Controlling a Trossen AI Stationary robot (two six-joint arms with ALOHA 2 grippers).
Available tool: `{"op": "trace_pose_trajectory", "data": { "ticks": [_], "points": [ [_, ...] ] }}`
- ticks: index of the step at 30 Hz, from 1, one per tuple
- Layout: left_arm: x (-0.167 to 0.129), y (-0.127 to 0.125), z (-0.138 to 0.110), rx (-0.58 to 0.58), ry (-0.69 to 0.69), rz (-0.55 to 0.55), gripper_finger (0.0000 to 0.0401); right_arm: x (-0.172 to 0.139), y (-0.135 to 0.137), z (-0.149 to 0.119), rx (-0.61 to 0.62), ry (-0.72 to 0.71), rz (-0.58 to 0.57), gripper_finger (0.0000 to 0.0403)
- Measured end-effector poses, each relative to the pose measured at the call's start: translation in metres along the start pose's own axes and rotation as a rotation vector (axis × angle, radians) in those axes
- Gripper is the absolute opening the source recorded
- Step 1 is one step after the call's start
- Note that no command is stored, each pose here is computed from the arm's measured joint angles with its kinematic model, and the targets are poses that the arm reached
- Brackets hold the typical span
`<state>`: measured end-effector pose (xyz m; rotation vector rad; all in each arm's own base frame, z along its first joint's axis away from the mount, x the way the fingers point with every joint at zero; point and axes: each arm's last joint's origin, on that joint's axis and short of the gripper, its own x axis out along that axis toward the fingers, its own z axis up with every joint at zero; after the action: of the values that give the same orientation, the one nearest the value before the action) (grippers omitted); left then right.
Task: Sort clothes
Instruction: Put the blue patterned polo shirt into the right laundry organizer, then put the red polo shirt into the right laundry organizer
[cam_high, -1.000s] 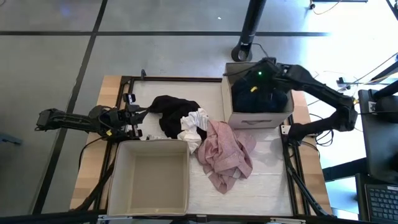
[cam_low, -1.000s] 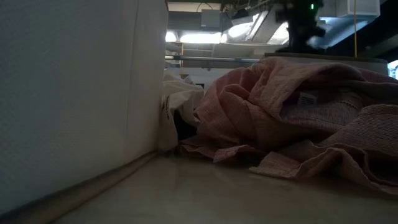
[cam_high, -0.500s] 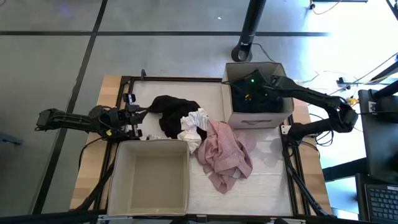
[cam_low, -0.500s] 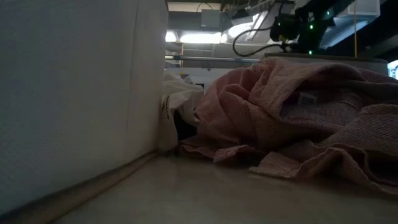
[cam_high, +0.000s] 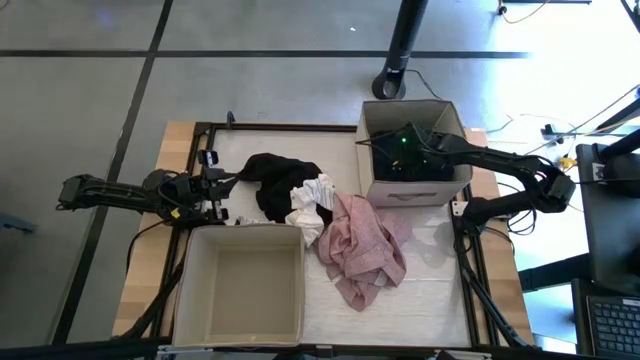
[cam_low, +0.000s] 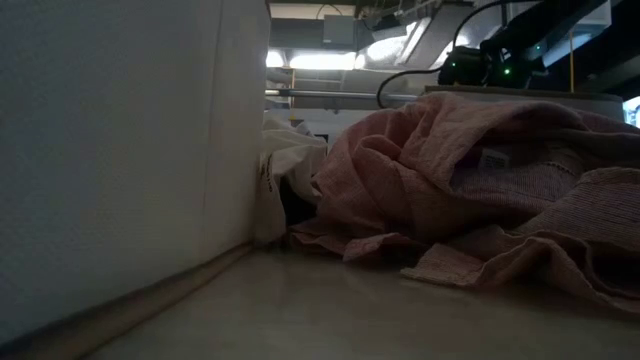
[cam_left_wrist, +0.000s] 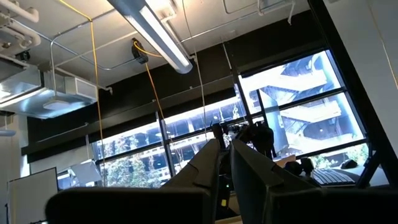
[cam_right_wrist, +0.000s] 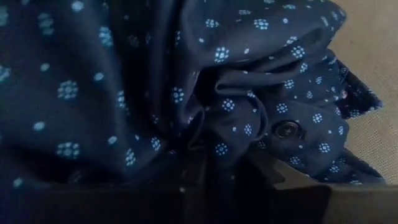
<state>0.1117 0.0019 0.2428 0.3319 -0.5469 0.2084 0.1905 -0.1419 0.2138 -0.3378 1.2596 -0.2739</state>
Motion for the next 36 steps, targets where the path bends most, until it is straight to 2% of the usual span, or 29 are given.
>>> {"op": "trace_pose_trajectory", "data": {
  "ticks": [5,14,20,26,31,36],
  "points": [
    [0.0,0.0,0.0,0.001,0.0,0.0,0.0031,0.0,-0.001,0.002,0.068,-0.017,-0.013,0.0098],
    [0.0,0.0,0.0,-0.009,0.005,-0.002,0.0031,-0.009,-0.008,0.007,0.031,0.003,-0.046,0.0181],
    [0.0,0.0,0.0,-0.005,0.001,-0.001,0.0031,-0.059,-0.03,0.019,0.034,0.021,-0.073,0.022],
    [0.0,0.0,0.0,-0.001,0.001,-0.001,0.0031,-0.119,-0.044,0.032,0.069,-0.064,-0.1,0.0229],
    [0.0,0.0,0.0,-0.002,0.001,0.0,0.0031,-0.164,-0.028,0.049,0.015,-0.252,-0.09,0.0229],
    [0.0,0.0,0.0,-0.003,0.0,0.0,0.0031,-0.184,0.006,0.066,-0.072,-0.406,-0.008,0.023]
  ]
}}
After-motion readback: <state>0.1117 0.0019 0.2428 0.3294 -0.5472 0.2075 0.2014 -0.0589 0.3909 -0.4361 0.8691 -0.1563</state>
